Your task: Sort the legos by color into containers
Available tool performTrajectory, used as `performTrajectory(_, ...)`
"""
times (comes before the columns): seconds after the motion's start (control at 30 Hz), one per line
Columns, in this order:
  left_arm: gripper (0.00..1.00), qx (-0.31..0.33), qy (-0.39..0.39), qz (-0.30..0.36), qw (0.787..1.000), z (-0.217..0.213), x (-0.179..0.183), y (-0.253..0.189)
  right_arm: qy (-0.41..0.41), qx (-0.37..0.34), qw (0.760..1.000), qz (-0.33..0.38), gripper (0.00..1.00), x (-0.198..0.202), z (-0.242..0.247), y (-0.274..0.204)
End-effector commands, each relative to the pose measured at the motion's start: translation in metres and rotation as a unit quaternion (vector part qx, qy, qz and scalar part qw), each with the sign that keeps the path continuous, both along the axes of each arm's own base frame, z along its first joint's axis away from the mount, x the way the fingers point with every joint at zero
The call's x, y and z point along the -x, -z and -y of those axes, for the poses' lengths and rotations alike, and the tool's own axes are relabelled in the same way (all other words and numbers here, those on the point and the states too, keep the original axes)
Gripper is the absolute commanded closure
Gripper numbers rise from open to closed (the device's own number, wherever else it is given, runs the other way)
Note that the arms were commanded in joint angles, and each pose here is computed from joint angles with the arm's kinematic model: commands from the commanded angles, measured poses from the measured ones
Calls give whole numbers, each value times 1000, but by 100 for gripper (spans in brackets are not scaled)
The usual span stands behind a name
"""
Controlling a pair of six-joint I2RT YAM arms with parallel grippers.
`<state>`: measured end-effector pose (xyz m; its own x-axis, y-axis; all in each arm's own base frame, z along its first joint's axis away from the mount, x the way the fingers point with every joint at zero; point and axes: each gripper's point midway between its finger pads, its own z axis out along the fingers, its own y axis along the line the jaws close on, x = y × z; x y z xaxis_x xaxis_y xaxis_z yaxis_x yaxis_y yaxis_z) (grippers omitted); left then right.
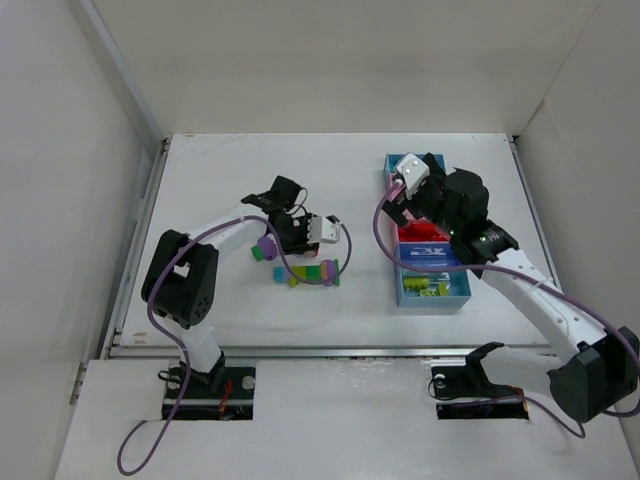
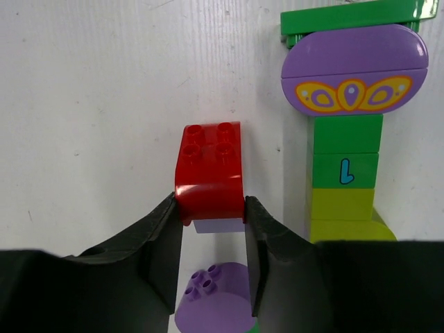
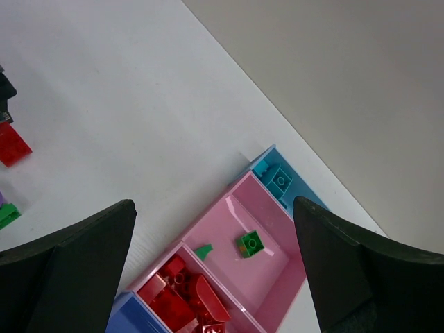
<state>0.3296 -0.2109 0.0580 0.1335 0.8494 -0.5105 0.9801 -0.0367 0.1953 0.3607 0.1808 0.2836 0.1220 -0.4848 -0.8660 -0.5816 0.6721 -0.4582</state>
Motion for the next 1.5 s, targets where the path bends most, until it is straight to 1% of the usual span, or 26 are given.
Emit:
performTrajectory(0.0, 77, -7, -9, -27, 1000, 0, 6, 9, 9, -34, 998, 44, 0, 1, 0, -34)
performTrajectory(0.03, 90, -7, -9, -27, 1000, 0, 6, 9, 9, -34, 998, 44, 0, 1, 0, -34)
performTrajectory(0.07, 98, -9, -9, -31, 999, -1, 8, 9, 8, -33, 998, 51, 0, 2, 1, -37)
performTrajectory(0.1, 100, -7, -9, -26, 1000, 1, 5, 6, 8, -33, 998, 51, 0, 2, 1, -37)
performTrajectory(0.23, 100, 0, -17, -21, 1000, 4, 0, -6, 8, -33, 998, 51, 0, 4, 2, -36)
performTrajectory(0.3, 100, 25, -7, -18, 1000, 14, -3, -25, -1, -36, 998, 54, 0, 7, 1, -40)
performTrajectory(0.33, 100, 40, -6, -15, 999, 17, -5, -36, -23, -39, 998, 53, 0, 10, -3, -40)
performTrajectory(0.37, 100, 73, 7, -13, 997, 24, -7, -60, -41, -41, 997, 51, 0, 13, -9, -40)
performTrajectory(0.4, 100, 89, 22, -15, 996, 30, -6, -70, -57, -43, 996, 50, 0, 15, -11, -40)
performTrajectory(0.43, 100, 108, 34, -8, 994, 32, -6, -86, -111, -44, 992, 46, 0, 27, -26, -36)
performTrajectory(0.5, 100, 150, 70, 2, 986, 46, -2, -121, -172, -40, 983, 45, 3, 38, -42, -32)
performTrajectory(0.57, 100, 176, 90, 17, 980, 53, 0, -143, -238, -47, 970, 29, 5, 53, -59, -25)
performTrajectory(0.6, 100, 191, 98, 30, 976, 57, 0, -159, -257, -48, 965, 19, 5, 52, -68, -21)
performTrajectory(0.67, 100, 209, 109, 29, 971, 64, 7, -173, -289, -48, 956, 3, 5, 59, -85, -12)
performTrajectory(0.77, 100, 219, 120, 20, 968, 69, 15, -180, -303, -46, 952, -12, 3, 55, -98, -4)
performTrajectory(0.9, 100, 238, 141, 9, 961, 77, 31, -192, -344, -51, 937, -24, 3, 56, -118, -3)
performTrajectory(1.0, 100, 240, 146, 6, 960, 77, 34, -192, -357, -52, 932, -28, 5, 55, -126, -3)
performTrajectory(1.07, 100, 242, 151, 9, 958, 80, 35, -196, -367, -53, 928, -32, 9, 57, -132, -1)
performTrajectory(1.1, 100, 246, 154, 7, 957, 81, 37, -197, -367, -52, 928, -35, 15, 54, -133, 1)
performTrajectory(1.17, 100, 251, 154, 6, 956, 82, 37, -201, -371, -52, 926, -40, 22, 54, -135, 5)
performTrajectory(1.23, 100, 256, 154, 5, 954, 84, 38, -205, -375, -51, 924, -51, 23, 54, -139, 13)
performTrajectory(1.27, 100, 258, 155, 10, 954, 84, 37, -209, -362, -48, 930, -49, 23, 49, -138, 14)
performTrajectory(1.33, 100, 257, 155, 8, 954, 84, 38, -211, -356, -45, 931, -58, 23, 49, -136, 23)
performTrajectory(1.4, 100, 254, 153, 9, 955, 81, 39, -212, -351, -43, 933, -63, 26, 49, -135, 28)
performTrajectory(1.47, 100, 254, 153, 9, 955, 81, 39, -212, -352, -39, 933, -65, 33, 50, -134, 33)
